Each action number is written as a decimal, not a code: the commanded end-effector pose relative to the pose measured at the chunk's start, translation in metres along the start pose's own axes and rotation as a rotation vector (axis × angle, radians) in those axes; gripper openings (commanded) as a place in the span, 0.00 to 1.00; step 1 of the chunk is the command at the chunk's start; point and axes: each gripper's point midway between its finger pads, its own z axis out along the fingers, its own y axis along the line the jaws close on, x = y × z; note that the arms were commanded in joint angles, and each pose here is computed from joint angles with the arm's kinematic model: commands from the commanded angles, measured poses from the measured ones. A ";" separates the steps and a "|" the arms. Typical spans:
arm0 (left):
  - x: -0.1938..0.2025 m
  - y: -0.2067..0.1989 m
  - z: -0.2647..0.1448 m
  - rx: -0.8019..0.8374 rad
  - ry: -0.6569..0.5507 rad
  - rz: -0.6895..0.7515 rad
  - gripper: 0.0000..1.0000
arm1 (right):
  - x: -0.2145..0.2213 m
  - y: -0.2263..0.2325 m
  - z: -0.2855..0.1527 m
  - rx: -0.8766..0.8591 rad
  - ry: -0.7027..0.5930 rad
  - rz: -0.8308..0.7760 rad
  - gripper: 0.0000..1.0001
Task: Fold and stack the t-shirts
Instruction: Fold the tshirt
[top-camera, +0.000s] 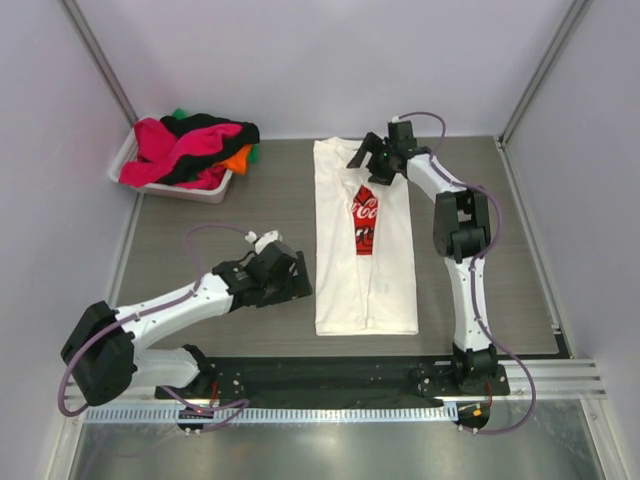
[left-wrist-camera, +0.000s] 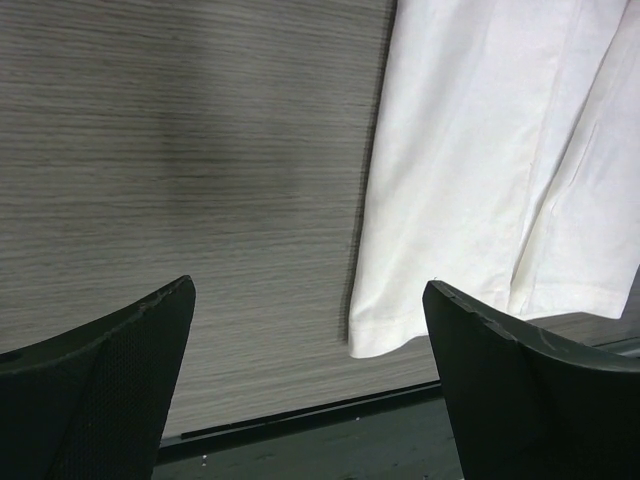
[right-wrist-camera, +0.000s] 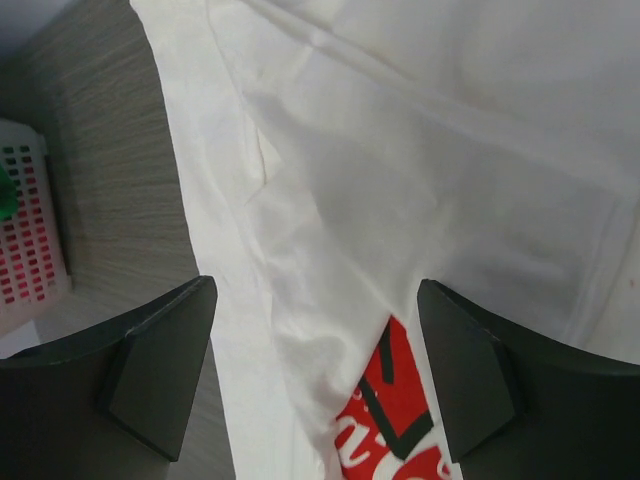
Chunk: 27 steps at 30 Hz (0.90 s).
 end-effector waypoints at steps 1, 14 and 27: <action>-0.008 -0.028 -0.001 0.065 -0.036 -0.061 0.96 | -0.020 0.039 -0.082 0.034 -0.058 -0.102 0.89; 0.042 -0.044 0.025 0.083 0.026 -0.096 0.78 | 0.163 -0.092 -0.279 0.501 0.020 0.086 0.68; 0.071 -0.042 0.034 0.077 0.037 -0.126 0.64 | 0.318 -0.144 -0.316 0.495 0.156 0.199 0.46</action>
